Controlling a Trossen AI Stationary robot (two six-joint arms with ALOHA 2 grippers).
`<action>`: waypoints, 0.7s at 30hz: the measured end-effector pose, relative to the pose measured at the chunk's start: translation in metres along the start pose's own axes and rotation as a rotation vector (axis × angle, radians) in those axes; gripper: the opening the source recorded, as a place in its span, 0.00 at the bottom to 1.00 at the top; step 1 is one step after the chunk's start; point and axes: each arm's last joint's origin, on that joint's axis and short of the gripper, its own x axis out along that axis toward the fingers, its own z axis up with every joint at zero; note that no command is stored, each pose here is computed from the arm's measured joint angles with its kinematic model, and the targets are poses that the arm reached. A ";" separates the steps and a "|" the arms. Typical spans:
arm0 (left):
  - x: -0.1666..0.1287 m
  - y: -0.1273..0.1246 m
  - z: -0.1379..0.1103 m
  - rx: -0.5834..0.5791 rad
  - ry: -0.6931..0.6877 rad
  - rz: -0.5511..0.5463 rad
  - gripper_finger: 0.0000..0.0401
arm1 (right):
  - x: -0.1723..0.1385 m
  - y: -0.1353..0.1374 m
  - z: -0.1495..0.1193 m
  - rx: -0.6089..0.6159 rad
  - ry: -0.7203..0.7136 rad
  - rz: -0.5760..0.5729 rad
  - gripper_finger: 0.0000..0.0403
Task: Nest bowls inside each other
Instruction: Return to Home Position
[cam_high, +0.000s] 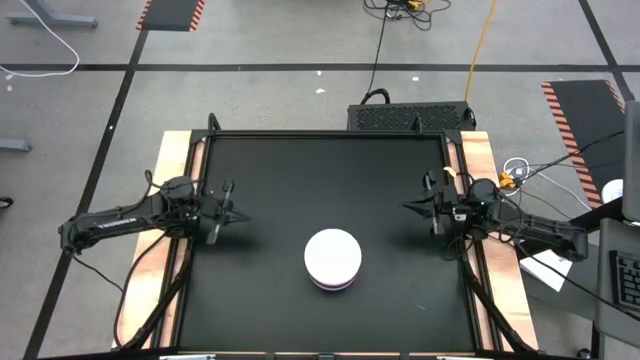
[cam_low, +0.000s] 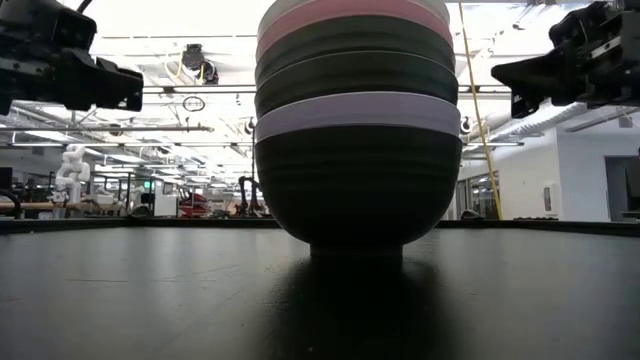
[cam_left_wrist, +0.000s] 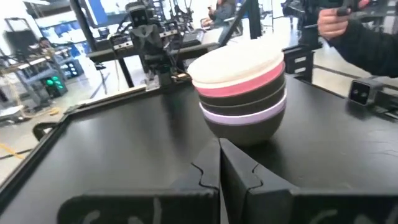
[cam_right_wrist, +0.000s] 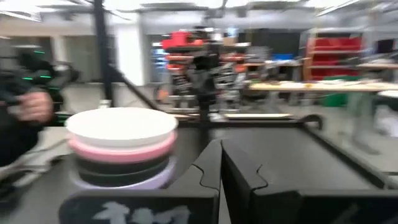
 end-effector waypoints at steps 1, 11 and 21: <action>0.000 0.000 0.001 -0.004 0.000 -0.010 0.00 | 0.000 0.001 0.000 0.015 0.002 0.030 0.00; -0.001 -0.001 0.003 -0.047 0.015 -0.032 0.00 | -0.001 0.007 0.000 0.154 0.029 0.236 0.00; 0.001 -0.006 0.004 -0.048 0.010 -0.086 0.00 | 0.002 0.015 -0.002 0.140 0.035 0.232 0.00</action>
